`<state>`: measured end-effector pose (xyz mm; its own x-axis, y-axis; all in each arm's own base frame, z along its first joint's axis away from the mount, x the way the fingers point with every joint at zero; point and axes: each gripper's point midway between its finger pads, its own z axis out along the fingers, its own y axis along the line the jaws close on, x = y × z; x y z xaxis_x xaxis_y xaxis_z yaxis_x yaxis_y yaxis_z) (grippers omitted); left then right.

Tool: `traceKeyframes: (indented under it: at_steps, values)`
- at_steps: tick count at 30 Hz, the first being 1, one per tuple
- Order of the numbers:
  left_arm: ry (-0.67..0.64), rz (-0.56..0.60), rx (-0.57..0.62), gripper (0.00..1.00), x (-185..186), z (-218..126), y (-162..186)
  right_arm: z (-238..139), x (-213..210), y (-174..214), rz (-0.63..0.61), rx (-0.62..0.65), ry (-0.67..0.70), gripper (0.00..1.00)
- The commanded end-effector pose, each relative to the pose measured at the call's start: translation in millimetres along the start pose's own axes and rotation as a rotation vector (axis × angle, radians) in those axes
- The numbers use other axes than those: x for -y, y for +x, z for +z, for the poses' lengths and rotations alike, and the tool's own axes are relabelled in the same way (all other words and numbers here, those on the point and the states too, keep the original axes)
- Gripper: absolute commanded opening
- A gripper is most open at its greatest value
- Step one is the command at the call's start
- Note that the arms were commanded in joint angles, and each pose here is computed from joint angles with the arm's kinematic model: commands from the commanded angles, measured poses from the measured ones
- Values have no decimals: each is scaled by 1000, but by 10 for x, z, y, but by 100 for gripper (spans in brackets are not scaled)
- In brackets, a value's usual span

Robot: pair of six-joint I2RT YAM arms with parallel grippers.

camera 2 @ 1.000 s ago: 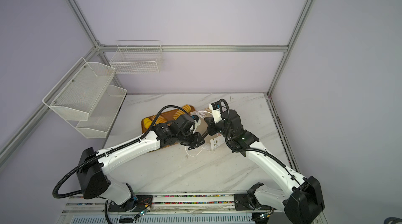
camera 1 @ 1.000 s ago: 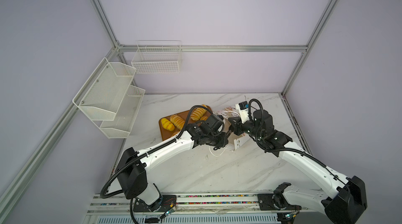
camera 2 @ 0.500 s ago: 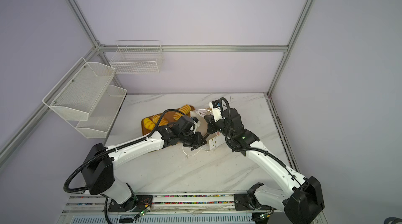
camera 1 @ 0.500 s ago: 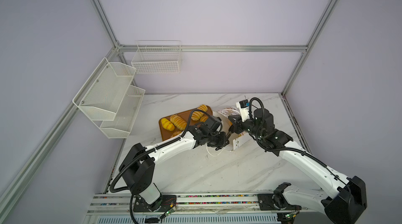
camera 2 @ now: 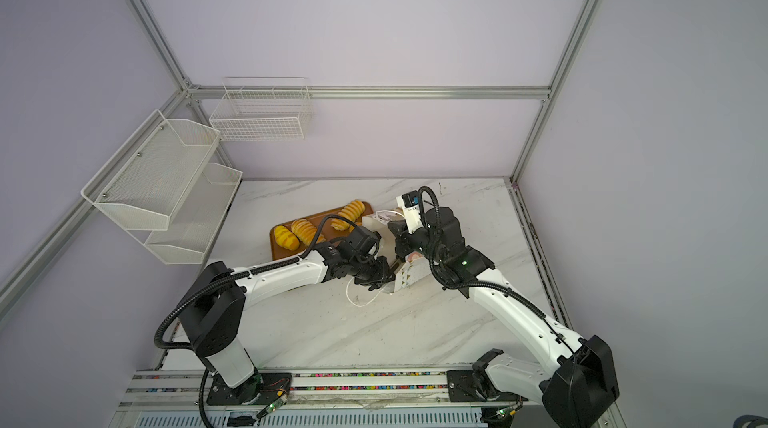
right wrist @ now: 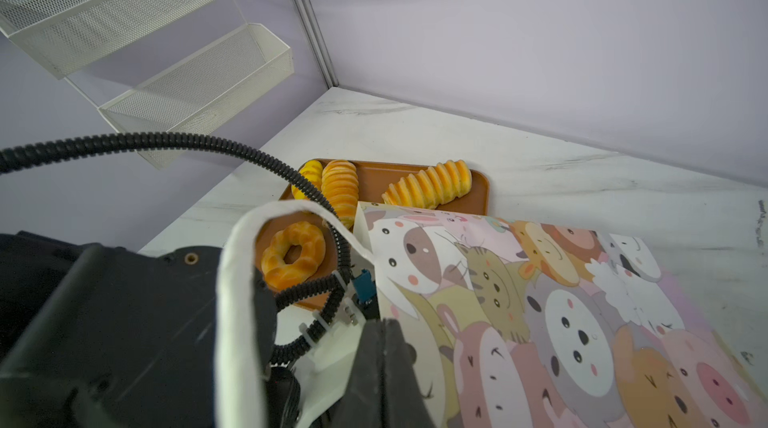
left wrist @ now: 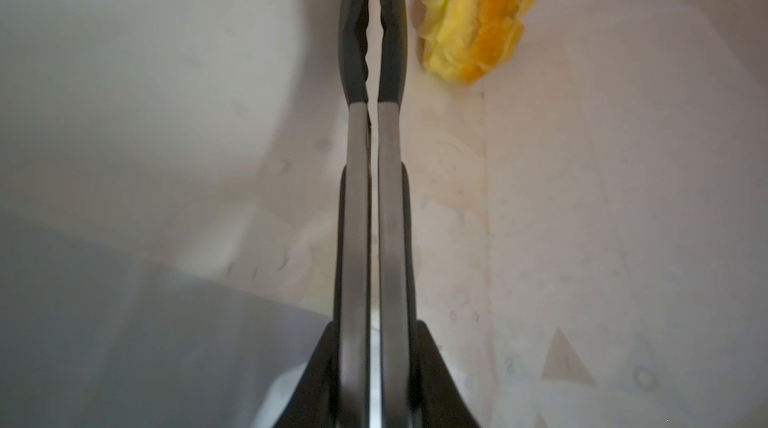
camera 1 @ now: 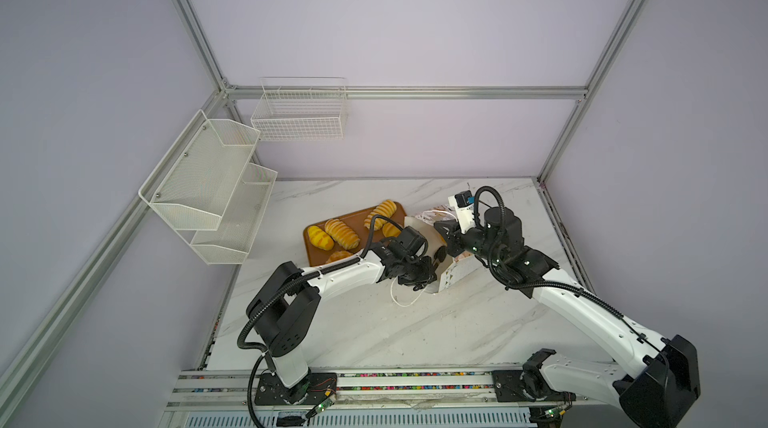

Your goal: Take the fake bread out of the paper bag

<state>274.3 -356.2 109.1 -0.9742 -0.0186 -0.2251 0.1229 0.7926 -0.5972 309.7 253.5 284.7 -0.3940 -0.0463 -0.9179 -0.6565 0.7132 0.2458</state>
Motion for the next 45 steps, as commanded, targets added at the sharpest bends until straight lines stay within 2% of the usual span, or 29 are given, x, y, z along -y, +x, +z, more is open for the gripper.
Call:
traceKeyframes:
  at_steps: [1,8,20,32,45]
  values:
    - [80,-4,154,25,364,-279,-402,-49,-111,-154,-52,48,-40,0]
    - [67,1,225,31,355,-338,-519,-66,-221,-47,-118,27,-110,0]
    - [67,42,195,38,413,-160,-572,22,-261,-105,-116,30,-138,0]
    - [177,60,294,45,599,-301,-716,55,-221,-104,-121,21,-119,0]
    - [246,40,279,46,668,-37,-827,163,-292,-154,-112,16,-170,0]
